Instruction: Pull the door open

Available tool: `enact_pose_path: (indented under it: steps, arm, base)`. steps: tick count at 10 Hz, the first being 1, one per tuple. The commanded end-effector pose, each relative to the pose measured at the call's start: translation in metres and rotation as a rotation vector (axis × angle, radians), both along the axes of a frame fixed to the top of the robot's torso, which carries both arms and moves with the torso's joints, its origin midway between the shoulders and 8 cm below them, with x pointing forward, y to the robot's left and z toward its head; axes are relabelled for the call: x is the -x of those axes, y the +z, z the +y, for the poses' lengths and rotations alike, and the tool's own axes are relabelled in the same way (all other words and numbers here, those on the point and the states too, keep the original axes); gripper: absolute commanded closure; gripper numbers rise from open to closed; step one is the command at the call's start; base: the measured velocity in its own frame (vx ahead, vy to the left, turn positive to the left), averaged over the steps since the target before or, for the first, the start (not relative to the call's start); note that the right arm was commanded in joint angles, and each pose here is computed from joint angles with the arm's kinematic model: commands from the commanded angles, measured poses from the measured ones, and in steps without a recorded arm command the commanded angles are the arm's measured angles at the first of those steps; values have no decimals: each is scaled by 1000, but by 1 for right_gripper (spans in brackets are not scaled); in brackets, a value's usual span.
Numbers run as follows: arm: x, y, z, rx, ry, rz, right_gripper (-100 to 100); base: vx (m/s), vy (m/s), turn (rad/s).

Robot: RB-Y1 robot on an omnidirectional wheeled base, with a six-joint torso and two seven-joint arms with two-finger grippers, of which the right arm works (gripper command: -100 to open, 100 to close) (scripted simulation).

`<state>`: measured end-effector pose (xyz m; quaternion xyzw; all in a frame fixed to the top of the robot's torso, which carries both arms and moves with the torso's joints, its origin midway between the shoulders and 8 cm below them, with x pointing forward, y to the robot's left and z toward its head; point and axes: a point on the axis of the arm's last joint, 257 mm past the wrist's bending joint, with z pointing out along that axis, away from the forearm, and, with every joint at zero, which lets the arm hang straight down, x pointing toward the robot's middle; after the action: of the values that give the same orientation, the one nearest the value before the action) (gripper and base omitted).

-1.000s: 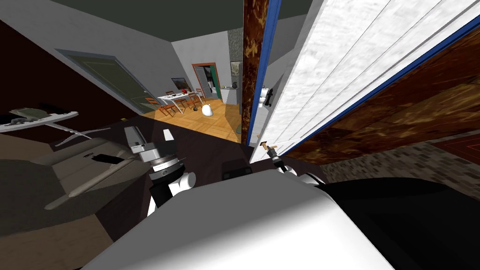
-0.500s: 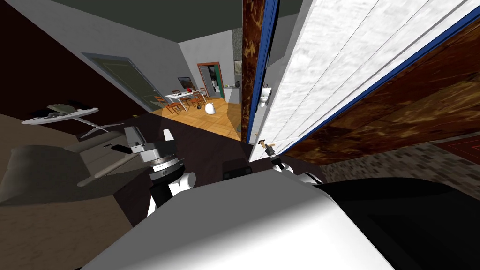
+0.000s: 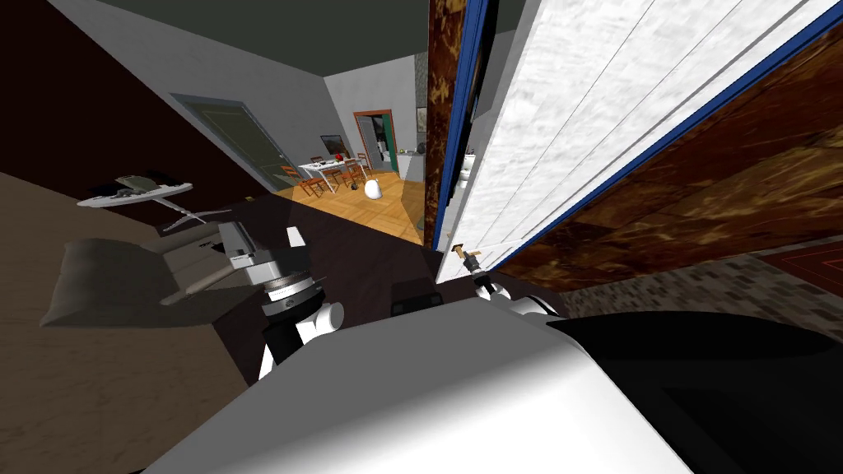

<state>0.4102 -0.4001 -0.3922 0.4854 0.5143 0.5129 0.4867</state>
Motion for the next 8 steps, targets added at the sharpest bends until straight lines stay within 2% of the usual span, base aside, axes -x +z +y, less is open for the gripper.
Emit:
enact_pose_path:
  steps: [1,2,4,6,8]
  arm:
    - [0,0,0,0,0,0,100]
    - [11,-2,-4,-1,8,3,100]
    - [16,-2,-6,0,12,3,100]
    - [28,-2,-11,-1,22,1,100]
    - [31,-2,-12,-1,25,1,100]
  base:
    - [-45,-24,12]
    - [-130,-56,217]
    - [-177,-47,142]
    - [-172,-50,153]
    - [-116,-62,68]
